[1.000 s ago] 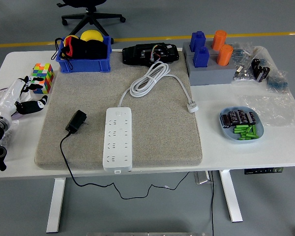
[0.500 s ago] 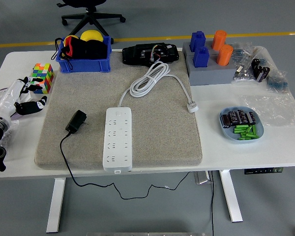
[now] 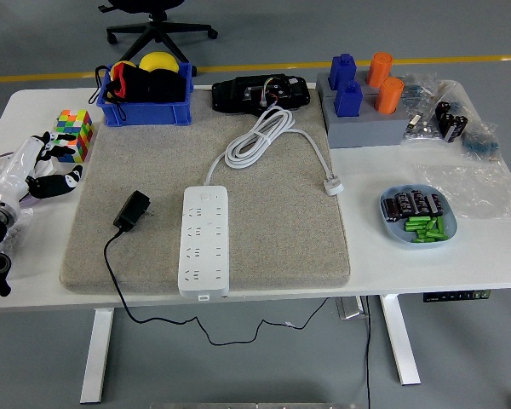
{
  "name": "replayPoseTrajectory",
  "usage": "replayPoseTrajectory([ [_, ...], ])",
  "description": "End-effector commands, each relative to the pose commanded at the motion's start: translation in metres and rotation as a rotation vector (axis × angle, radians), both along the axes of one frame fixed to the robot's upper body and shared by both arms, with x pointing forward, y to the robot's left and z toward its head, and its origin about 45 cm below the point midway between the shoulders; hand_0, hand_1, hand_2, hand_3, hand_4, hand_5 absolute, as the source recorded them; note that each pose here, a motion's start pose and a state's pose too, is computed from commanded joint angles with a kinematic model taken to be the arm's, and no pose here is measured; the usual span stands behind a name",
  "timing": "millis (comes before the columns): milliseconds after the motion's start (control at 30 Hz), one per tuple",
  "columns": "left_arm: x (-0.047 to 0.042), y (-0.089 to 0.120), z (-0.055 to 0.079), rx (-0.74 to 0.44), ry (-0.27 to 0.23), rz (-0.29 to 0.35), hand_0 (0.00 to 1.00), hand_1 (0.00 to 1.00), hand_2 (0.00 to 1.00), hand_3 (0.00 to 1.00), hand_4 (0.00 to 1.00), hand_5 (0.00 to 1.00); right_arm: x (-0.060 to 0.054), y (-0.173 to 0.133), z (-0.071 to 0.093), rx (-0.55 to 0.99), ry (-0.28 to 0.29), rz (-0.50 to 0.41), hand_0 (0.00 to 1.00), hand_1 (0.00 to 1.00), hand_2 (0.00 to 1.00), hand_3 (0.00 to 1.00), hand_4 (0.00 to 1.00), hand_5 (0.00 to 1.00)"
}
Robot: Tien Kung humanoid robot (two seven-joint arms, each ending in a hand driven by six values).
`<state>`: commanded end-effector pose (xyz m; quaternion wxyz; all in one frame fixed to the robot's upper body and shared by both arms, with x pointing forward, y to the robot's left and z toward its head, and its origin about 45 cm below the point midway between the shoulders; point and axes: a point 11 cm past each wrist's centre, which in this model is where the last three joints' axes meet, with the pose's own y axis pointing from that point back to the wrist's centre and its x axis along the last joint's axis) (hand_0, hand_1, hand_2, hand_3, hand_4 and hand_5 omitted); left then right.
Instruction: Pull the plug out,throw it away,press the button
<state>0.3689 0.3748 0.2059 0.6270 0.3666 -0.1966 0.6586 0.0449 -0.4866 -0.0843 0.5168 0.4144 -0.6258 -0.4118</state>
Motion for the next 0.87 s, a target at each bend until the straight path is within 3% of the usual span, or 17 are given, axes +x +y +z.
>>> replayPoseTrajectory([
  [867, 0.0037, -0.0059, 0.0023, 0.016, 0.001, -0.026, 0.780, 0.756, 0.696, 0.775, 0.607, 0.002, 0.0027, -0.0091, 0.0048, -0.019, 0.010, 0.033, 0.807, 0.681, 0.664, 0.673, 0.779, 0.670],
])
